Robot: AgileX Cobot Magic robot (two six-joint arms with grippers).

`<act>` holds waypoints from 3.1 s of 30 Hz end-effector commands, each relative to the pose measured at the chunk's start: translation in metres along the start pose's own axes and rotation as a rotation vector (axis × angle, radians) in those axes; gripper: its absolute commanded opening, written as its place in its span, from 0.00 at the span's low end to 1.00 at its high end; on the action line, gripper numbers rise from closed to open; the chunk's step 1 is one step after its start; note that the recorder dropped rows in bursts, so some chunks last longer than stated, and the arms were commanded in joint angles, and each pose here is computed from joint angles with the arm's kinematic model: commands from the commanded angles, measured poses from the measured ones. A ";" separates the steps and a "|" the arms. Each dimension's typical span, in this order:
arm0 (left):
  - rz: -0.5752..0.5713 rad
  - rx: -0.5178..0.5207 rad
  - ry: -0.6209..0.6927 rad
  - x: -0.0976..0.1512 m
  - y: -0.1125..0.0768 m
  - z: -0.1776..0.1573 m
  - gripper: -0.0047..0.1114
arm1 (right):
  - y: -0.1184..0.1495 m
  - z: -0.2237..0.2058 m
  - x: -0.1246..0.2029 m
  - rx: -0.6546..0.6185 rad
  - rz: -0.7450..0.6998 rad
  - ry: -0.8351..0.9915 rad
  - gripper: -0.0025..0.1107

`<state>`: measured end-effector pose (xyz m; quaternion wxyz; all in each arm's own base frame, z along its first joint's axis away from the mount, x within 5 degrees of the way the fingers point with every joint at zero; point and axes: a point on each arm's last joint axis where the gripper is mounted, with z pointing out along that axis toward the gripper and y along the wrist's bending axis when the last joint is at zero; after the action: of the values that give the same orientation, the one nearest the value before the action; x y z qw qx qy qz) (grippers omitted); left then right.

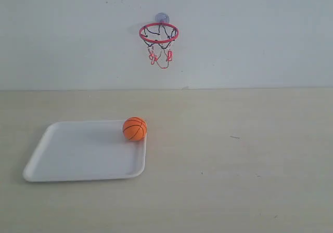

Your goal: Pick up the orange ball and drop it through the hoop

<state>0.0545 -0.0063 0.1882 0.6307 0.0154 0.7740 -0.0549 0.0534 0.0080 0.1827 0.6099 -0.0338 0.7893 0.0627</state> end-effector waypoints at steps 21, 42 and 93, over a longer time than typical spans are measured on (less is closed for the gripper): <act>0.001 0.007 -0.415 -0.036 -0.001 -0.008 0.08 | 0.000 0.000 -0.001 -0.001 0.001 -0.009 0.02; 0.037 -0.025 0.092 -0.143 -0.005 0.149 0.08 | 0.000 0.000 -0.001 -0.001 0.001 -0.009 0.02; 0.521 0.386 1.009 -0.099 -0.162 0.383 0.52 | 0.000 0.000 -0.001 -0.001 0.001 -0.009 0.02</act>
<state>0.4281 -0.2043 0.2239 0.1616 0.3504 0.9221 -0.0302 0.0534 0.0080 0.1827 0.6099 -0.0338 0.7893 0.0627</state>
